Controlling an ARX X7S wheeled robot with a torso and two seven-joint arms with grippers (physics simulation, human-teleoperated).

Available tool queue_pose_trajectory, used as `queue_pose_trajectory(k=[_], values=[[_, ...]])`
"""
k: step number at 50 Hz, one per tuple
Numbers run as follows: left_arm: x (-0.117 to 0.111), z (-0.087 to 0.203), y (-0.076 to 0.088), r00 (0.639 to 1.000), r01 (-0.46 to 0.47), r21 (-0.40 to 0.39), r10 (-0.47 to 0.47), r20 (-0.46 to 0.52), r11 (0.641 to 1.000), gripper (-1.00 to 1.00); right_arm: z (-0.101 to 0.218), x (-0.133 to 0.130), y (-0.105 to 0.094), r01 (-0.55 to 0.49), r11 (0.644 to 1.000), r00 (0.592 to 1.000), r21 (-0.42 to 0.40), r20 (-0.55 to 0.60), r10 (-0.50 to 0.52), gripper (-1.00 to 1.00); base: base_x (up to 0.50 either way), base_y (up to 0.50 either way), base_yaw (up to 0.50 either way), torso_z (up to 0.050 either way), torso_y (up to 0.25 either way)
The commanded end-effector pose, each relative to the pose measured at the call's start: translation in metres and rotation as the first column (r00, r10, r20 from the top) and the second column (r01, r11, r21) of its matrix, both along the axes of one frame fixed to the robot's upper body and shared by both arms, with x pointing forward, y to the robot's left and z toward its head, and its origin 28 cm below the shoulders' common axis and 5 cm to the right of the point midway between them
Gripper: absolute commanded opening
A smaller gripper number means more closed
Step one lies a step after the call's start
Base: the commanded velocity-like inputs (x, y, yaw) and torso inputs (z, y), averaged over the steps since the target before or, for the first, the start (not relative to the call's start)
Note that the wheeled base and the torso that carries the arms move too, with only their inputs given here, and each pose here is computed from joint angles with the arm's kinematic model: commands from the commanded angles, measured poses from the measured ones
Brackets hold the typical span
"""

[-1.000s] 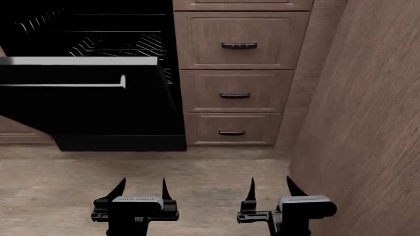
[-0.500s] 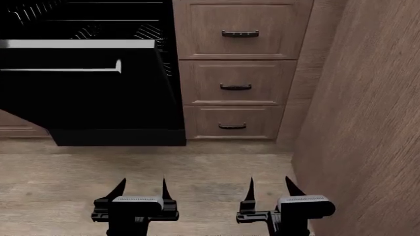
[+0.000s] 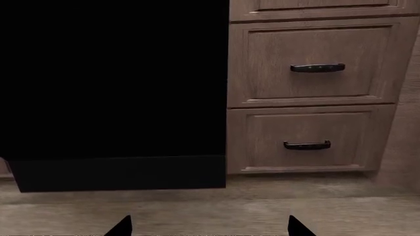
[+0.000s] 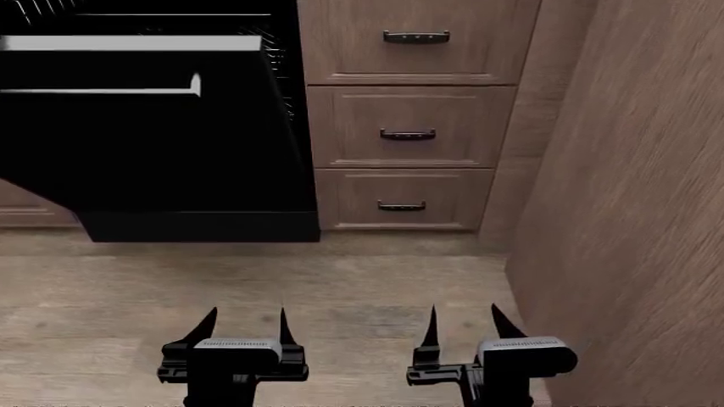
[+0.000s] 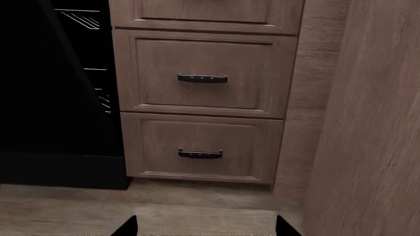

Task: Close the dishwasher door

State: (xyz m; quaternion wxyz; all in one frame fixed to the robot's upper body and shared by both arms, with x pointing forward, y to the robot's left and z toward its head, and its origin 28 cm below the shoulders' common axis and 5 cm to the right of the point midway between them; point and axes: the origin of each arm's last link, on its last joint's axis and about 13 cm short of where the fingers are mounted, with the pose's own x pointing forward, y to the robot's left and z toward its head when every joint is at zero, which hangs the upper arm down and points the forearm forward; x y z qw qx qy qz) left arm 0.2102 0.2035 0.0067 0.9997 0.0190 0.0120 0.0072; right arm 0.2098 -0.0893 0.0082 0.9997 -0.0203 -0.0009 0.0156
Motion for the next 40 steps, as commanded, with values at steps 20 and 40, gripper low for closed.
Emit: queue_pose_trajectory(k=[20, 40], values=[[0.0001, 0.0007, 0.0003, 1.0, 0.0, -0.002, 0.0, -0.001, 1.0, 1.0, 0.0001, 0.0001, -0.0002, -0.002, 1.0, 1.0, -0.001, 0.0, 0.002, 1.0, 0.0, 0.0, 0.0, -0.05, 0.0], [0.0004, 0.0005, 0.0003, 1.0, -0.001, -0.002, 0.001, -0.002, 1.0, 1.0, -0.0007, 0.0002, -0.0002, -0.003, 1.0, 1.0, -0.003, -0.002, 0.003, 1.0, 0.0, 0.0, 0.0, -0.05, 0.0]])
